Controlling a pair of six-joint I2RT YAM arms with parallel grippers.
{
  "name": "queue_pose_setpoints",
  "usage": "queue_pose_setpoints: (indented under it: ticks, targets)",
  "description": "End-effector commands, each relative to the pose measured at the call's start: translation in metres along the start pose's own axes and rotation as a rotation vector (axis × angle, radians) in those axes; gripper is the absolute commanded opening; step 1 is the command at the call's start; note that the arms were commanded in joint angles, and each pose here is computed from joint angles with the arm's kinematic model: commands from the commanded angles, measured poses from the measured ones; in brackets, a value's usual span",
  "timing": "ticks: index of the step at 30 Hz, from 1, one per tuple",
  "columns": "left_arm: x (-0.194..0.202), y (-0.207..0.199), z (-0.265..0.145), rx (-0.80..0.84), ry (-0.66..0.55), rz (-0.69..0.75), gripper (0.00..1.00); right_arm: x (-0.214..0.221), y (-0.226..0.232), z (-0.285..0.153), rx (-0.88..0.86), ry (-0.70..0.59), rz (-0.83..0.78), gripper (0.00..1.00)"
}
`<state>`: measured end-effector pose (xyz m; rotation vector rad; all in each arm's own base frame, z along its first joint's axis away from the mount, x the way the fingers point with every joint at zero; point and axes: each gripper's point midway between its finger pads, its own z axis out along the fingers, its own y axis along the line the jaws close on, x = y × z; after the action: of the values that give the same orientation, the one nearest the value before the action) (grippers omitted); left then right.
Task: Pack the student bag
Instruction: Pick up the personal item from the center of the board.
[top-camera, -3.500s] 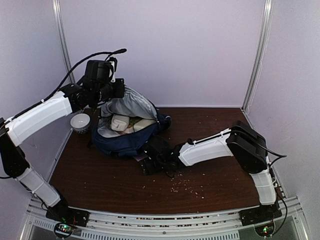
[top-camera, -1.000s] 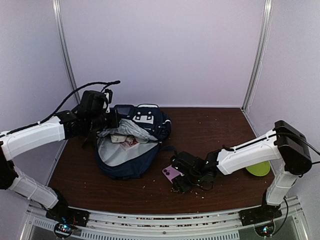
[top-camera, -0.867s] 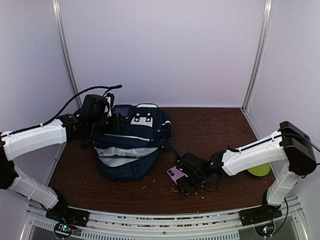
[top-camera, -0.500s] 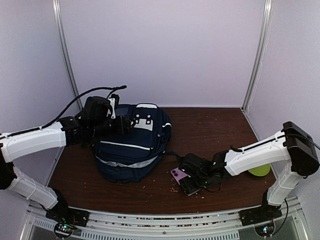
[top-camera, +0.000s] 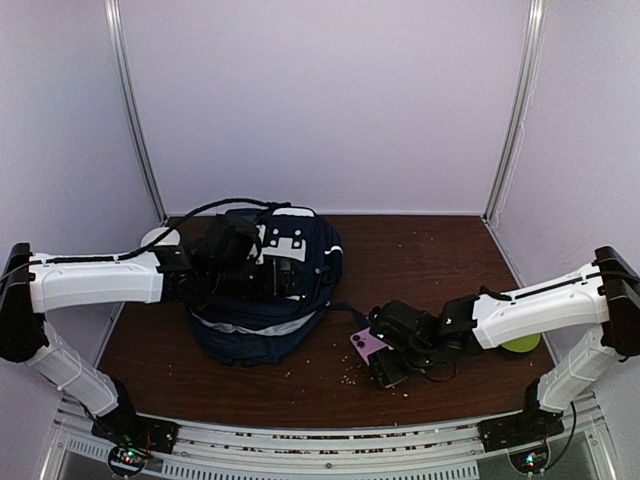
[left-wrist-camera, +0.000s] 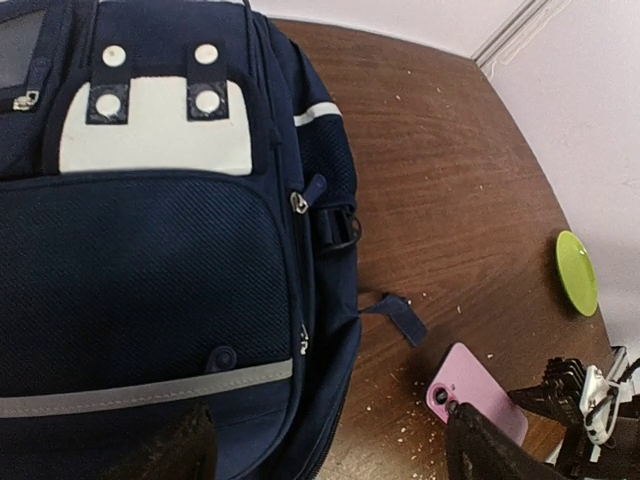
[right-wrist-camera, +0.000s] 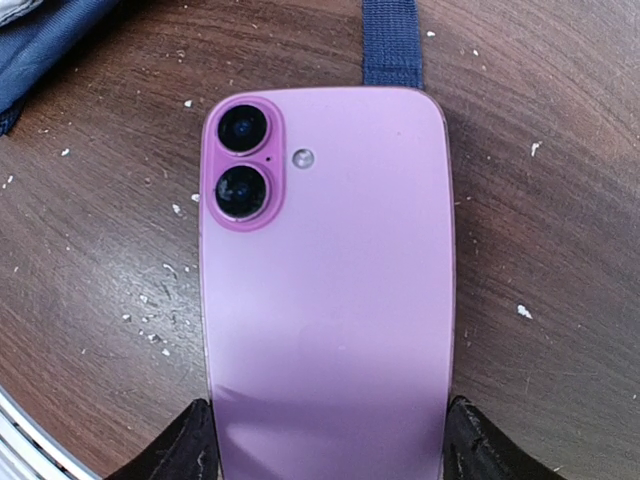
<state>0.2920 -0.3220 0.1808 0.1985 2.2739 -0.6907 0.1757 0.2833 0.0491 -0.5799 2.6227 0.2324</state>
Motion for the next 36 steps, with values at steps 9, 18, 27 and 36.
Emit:
queue_pose_setpoints:
  ticks: [9,18,27,36]
  targets:
    - [0.021,-0.064,0.021,0.32,0.134,-0.132,0.79,-0.02,0.005,-0.029,-0.047,-0.145,0.008,0.47]
    - [0.044,-0.1,0.032,0.464,0.246,-0.182,0.79,-0.032,0.007,-0.053,-0.092,-0.232,0.014,0.47]
    - [0.061,-0.126,0.044,0.559,0.332,-0.202,0.78,-0.046,0.008,-0.067,-0.096,-0.285,0.008,0.47]
    - [0.07,-0.132,0.054,0.599,0.374,-0.225,0.74,-0.054,0.012,-0.073,-0.105,-0.311,-0.001,0.47]
